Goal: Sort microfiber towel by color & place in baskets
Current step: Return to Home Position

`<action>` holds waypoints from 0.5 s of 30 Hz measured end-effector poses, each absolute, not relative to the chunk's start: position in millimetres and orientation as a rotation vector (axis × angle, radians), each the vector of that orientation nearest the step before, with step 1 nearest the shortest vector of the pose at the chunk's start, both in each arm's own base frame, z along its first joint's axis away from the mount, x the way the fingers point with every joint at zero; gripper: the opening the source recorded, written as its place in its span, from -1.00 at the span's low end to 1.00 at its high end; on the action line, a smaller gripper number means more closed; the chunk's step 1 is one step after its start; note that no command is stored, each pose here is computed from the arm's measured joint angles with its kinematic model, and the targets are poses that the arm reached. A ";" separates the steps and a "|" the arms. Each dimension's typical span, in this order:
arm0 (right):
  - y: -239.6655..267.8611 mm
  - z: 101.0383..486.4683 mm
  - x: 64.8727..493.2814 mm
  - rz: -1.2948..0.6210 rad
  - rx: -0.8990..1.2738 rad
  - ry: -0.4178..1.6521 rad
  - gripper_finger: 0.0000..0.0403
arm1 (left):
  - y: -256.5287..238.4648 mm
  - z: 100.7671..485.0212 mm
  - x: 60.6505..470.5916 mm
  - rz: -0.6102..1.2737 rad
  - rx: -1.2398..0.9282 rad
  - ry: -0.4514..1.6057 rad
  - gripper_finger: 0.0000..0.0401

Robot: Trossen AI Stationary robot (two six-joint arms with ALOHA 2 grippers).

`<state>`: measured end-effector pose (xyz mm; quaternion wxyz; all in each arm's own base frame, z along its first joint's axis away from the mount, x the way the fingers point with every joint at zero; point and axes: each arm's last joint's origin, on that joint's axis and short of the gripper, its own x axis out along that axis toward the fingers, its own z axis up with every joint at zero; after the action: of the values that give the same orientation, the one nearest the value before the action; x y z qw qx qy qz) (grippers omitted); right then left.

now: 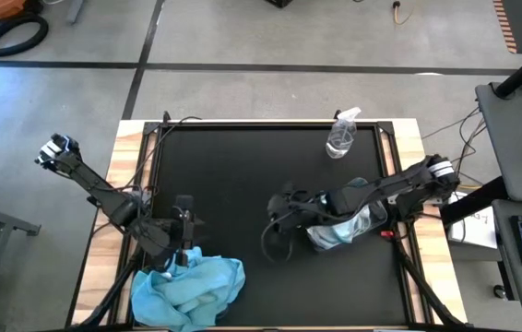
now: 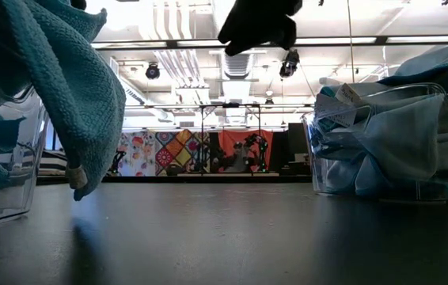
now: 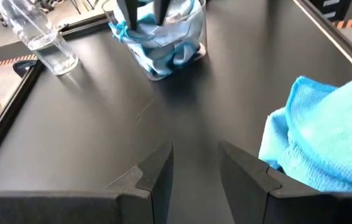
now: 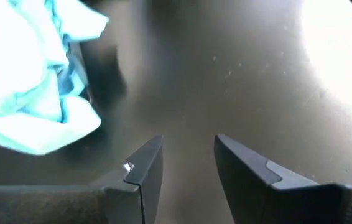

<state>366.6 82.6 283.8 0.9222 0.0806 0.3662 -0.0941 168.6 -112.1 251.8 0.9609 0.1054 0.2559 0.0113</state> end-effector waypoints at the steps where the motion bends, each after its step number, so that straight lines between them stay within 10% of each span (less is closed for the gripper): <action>1: 78.6 283.9 362.5 -0.196 0.176 0.730 -0.31 | -111.7 251.7 168.1 0.023 0.218 0.522 -0.44; 15: 48.9 249.7 279.8 -0.206 0.225 0.605 -0.31 | -109.6 248.8 165.8 0.022 0.264 0.548 -0.44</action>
<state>279.8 48.9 249.7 0.9432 0.1104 0.2966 -0.1012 165.8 -109.6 248.8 0.9540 0.1301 0.2699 0.0108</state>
